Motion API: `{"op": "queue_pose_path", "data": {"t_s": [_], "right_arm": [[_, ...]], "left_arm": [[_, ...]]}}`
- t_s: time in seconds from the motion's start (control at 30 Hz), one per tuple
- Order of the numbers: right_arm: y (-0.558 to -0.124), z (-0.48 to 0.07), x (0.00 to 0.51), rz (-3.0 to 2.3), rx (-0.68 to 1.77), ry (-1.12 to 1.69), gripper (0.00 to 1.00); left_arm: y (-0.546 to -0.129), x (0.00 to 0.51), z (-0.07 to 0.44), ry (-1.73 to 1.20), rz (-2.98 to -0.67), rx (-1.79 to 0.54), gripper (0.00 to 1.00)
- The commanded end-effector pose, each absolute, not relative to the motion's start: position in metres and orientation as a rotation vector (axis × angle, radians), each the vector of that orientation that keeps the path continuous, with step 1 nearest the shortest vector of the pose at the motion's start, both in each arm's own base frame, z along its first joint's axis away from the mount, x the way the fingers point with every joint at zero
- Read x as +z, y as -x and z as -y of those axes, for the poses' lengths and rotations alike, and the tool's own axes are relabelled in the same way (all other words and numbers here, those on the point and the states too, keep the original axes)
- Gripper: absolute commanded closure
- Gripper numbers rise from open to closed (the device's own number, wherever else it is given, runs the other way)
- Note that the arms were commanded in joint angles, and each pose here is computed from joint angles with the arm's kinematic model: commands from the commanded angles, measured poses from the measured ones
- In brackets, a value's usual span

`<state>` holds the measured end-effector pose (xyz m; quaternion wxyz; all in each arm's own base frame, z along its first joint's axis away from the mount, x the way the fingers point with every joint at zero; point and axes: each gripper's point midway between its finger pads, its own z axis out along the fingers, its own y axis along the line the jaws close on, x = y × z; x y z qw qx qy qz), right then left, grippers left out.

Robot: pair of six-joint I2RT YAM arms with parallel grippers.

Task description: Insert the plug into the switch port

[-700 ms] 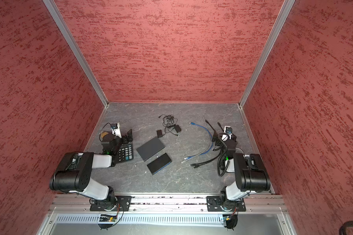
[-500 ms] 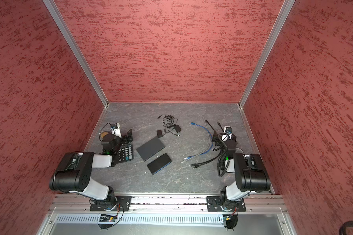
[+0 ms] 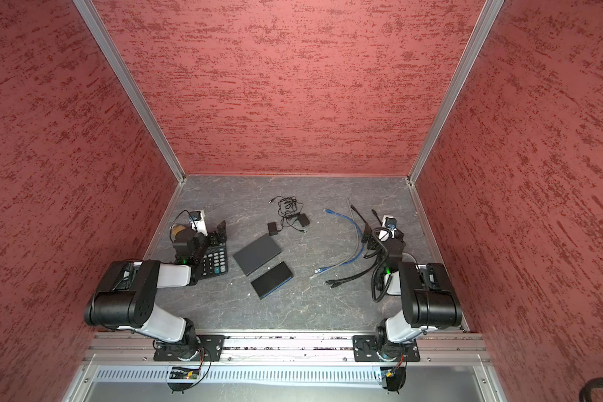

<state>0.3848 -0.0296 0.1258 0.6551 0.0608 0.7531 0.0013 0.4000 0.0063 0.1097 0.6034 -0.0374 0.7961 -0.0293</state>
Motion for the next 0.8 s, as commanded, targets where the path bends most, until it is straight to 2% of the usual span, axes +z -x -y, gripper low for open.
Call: {"op": "queue_pose_path", "data": {"t_s": [0.0, 0.6, 0.77], "right_arm": [[-0.389, 0.028, 0.134, -1.682, 0.013, -0.129, 0.01], [-0.387, 0.029, 0.136, -1.668, 0.009, -0.133, 0.01], [-0.367, 0.04, 0.152, -1.584, -0.027, -0.206, 0.01]], "left_arm": [[-0.402, 0.112, -0.006, 0.07, -1.839, -0.073, 0.0], [-0.402, 0.115, -0.007, 0.076, -1.829, -0.064, 0.01], [-0.41, 0.128, -0.012, 0.123, -1.95, 0.02, 0.01]]}}
